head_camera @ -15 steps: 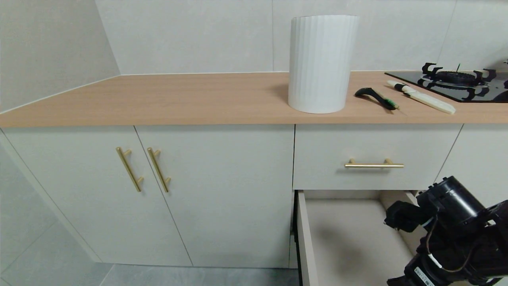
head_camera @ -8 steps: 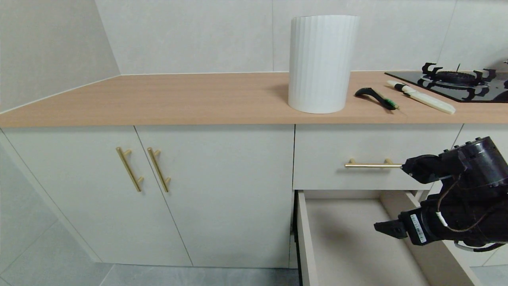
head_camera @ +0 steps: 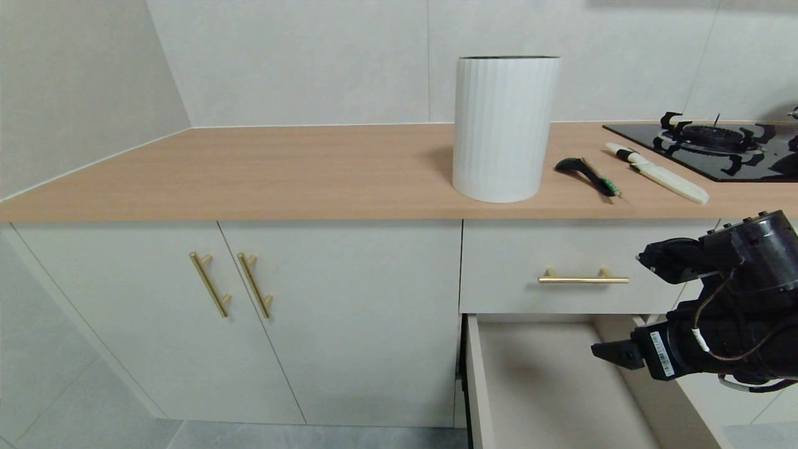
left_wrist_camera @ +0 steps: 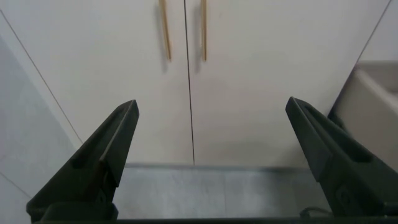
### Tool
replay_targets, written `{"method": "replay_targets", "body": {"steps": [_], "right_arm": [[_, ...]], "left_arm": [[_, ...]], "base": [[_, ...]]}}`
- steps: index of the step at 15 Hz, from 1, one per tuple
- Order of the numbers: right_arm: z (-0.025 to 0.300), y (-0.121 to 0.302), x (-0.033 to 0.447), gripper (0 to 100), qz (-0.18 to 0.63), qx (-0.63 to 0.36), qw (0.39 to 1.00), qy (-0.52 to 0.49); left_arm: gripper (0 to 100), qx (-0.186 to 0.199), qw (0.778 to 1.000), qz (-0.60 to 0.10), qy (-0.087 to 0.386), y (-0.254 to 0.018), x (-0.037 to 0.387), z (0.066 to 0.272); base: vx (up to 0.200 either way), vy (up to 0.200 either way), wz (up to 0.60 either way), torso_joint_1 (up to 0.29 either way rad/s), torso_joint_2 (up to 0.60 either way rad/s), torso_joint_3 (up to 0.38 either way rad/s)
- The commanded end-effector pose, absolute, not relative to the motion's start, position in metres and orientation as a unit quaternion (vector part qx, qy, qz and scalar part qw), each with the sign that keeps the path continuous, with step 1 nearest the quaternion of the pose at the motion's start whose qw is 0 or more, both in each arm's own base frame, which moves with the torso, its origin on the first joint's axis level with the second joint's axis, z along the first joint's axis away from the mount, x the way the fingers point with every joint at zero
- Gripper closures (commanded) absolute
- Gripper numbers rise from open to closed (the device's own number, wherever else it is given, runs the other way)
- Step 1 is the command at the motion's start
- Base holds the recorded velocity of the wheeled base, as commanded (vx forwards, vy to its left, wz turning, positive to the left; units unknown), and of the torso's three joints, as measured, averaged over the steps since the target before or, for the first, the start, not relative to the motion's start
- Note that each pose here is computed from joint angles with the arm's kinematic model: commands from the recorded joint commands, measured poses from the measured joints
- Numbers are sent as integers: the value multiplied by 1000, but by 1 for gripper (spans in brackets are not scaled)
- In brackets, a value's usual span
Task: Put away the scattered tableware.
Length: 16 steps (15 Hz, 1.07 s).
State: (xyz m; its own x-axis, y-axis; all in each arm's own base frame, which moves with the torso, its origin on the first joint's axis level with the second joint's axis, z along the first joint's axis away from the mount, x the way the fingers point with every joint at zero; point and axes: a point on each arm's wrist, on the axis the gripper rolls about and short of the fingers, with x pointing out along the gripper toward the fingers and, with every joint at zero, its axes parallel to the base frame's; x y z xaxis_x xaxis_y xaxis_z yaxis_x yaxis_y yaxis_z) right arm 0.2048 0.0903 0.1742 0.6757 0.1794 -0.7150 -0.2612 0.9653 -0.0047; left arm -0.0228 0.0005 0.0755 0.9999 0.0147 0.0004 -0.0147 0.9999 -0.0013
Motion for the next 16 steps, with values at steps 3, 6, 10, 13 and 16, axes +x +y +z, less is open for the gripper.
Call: {"method": "replay_targets", "body": {"steps": [3,6,10,13,16], "right_arm": [[174,90,205,0,120,-53,913,385],[173,91,206,0,120,-54,913,386],[177,92,210,0,124,-47,923,360],[213,100,230,0,129,-29,948,291],[254,101,268,0,72,-25,950,303]], "left_arm": [[0,-1,1000,8,0,1,-23,75],[0,-1,1000,8,0,1,-23,75],[0,-1,1000,8,0,1,-23,75],[0,-1,1000,8,0,1,-23,75],[0,-1,1000,8,0,1,-23,75]], "base": [[0,0,0,172,-509,-294],[0,0,0,176,-469,-282],[0,0,0,122,-297,-173],[0,0,0,9,-22,-14],[0,0,0,0,0,0]]}}
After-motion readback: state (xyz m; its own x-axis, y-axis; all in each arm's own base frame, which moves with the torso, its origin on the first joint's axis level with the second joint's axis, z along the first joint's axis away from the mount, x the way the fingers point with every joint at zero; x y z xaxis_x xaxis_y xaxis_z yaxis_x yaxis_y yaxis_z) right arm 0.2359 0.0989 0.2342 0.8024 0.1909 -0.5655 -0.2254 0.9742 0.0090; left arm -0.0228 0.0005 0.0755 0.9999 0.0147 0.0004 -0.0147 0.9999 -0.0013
